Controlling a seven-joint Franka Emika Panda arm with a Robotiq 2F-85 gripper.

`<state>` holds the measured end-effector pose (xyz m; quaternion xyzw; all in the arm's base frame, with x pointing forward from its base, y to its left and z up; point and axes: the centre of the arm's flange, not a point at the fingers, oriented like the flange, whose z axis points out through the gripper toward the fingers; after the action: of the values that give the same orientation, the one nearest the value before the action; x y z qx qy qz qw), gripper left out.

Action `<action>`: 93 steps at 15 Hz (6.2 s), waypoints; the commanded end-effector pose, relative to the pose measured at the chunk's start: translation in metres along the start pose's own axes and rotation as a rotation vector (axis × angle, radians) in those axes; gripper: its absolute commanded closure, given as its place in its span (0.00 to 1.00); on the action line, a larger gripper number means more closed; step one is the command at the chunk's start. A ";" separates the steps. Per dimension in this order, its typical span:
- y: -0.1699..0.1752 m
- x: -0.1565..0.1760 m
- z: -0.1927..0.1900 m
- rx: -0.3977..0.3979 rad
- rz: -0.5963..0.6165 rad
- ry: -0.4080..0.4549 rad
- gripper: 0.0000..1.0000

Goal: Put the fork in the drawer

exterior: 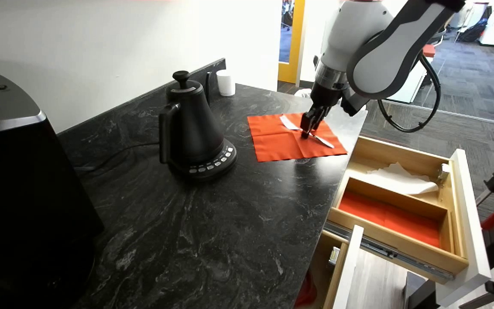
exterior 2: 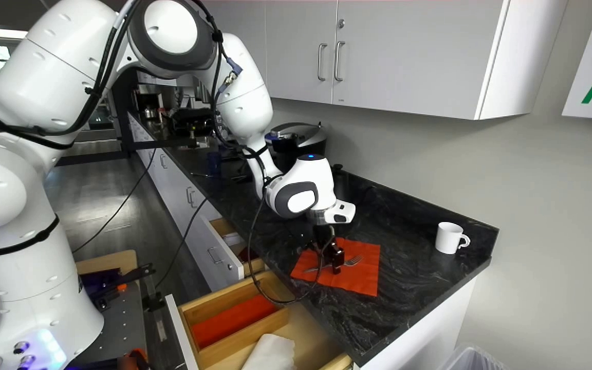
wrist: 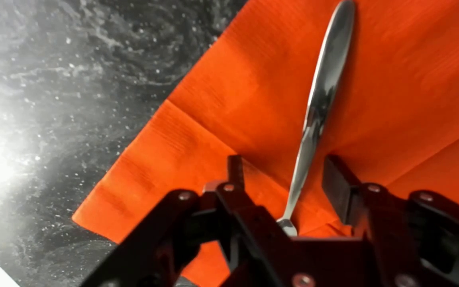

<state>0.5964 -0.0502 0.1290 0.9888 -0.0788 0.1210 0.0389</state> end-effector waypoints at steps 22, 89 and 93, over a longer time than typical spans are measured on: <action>0.019 -0.032 -0.080 0.048 -0.001 0.008 0.97; -0.039 -0.188 -0.020 0.119 -0.329 -0.474 0.01; -0.039 -0.188 -0.020 0.119 -0.330 -0.474 0.01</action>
<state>0.4180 0.0180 0.1002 0.9894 0.0834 -0.1169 -0.0195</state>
